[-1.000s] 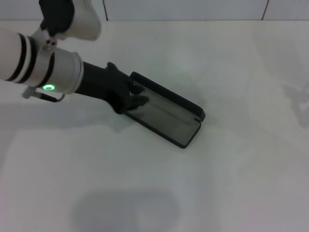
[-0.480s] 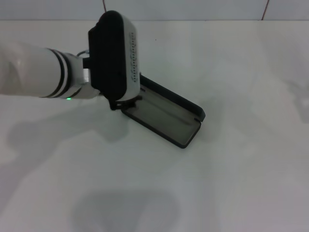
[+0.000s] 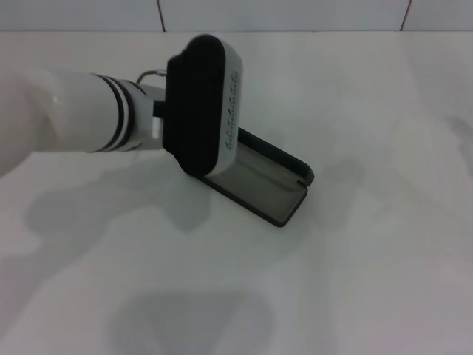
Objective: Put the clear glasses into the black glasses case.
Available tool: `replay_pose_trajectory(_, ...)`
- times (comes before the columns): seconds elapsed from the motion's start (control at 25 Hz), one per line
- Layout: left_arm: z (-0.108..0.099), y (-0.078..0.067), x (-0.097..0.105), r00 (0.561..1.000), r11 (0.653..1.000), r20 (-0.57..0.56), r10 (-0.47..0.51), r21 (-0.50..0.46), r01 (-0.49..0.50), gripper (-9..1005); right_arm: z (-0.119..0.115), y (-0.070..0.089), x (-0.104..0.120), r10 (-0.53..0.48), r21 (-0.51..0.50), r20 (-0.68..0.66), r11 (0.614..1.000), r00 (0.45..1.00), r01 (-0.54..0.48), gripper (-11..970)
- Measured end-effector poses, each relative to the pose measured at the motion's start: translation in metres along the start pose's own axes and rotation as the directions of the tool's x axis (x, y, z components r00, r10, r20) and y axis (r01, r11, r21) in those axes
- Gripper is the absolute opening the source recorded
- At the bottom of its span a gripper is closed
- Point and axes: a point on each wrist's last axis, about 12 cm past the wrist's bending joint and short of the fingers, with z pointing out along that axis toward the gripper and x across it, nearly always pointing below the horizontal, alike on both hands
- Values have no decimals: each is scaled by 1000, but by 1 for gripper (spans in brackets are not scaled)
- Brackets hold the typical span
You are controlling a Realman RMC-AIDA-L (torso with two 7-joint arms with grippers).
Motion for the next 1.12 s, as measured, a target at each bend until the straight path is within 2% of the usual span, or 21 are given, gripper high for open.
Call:
replay_pose_trajectory(0.4, 11, -11, -6, 998, 997, 6, 60, 53, -60, 544, -4, 1, 1, 2, 13, -2, 1000, 1000, -2, 118)
replay_pose_trajectory(0.76, 17, -8, -15, 995, 993, 17, 98, 64, -98, 545, -12, 3, 3, 0, 32, -8, 999, 1000, 1, 118)
replay_pose_trajectory(1.12, 14, -5, -18, 995, 994, 22, 100, 49, -101, 542, -17, 4, 2, -4, 41, -11, 999, 1000, 4, 118)
